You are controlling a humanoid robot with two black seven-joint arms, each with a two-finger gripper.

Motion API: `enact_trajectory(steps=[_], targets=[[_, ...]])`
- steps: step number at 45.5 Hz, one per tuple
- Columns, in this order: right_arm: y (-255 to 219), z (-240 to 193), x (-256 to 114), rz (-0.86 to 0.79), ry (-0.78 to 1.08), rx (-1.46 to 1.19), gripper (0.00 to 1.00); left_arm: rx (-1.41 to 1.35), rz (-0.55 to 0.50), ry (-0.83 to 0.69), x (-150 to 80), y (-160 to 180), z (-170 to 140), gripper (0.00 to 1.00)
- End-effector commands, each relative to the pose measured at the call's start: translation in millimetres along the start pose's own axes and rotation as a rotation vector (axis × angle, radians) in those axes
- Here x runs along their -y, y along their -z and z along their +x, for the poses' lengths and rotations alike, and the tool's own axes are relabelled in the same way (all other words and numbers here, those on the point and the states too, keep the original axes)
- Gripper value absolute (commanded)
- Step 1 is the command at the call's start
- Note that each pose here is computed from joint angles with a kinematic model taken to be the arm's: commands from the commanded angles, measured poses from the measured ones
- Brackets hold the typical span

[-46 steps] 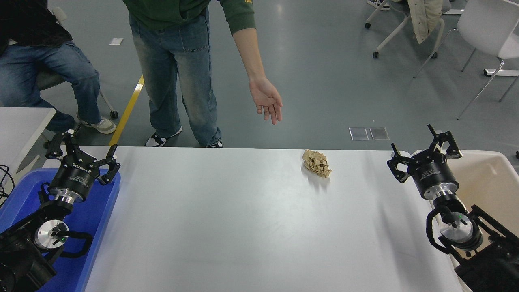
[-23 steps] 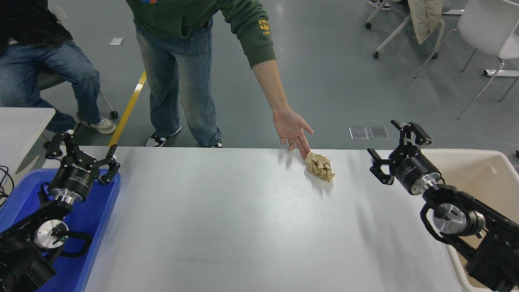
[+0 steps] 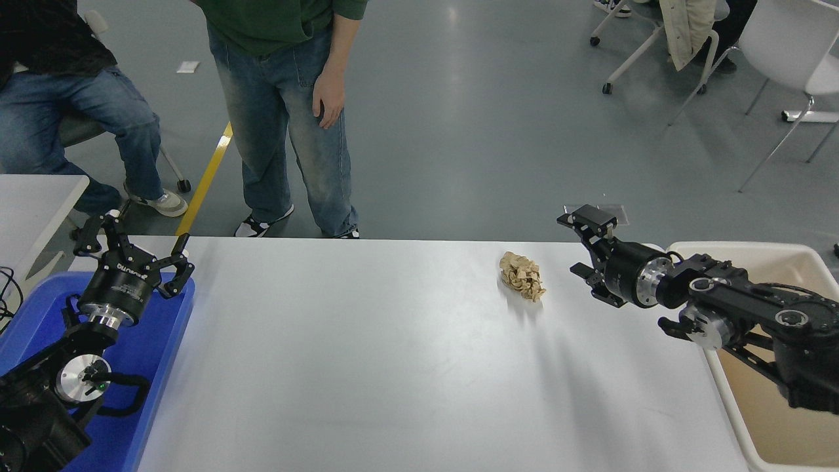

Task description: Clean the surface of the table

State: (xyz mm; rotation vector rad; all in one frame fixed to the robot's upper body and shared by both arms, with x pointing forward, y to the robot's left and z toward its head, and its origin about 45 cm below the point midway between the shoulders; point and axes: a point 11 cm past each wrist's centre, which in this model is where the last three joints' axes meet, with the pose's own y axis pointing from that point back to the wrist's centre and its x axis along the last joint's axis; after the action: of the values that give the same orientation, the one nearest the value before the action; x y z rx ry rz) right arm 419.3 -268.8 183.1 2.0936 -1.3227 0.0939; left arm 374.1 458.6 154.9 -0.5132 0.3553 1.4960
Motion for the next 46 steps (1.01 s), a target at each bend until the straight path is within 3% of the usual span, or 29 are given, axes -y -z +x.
enact_trajectory(steps=[1,14,27,33,38,46], targets=[[30,-9,10,-0.025,-0.065,-0.444,0.99,0.0,0.0,0.0,0,0,0,1.0],[42,-45,23,0.084,-0.069,-0.771,0.99,0.0,0.0,0.0,0,0,0,1.0],[11,-25,46,0.085,-0.168,-1.064,0.99,0.0,0.0,0.0,0,0,0,1.0],[5,-36,53,0.127,-0.148,-1.085,0.99,-0.001,0.0,0.001,0,0,0,1.0],[8,-73,67,0.167,-0.113,-1.128,0.99,-0.001,0.0,0.001,0,0,0,1.0],[-6,-67,74,0.124,-0.177,-1.155,0.99,-0.001,0.0,0.001,0,0,0,1.0]])
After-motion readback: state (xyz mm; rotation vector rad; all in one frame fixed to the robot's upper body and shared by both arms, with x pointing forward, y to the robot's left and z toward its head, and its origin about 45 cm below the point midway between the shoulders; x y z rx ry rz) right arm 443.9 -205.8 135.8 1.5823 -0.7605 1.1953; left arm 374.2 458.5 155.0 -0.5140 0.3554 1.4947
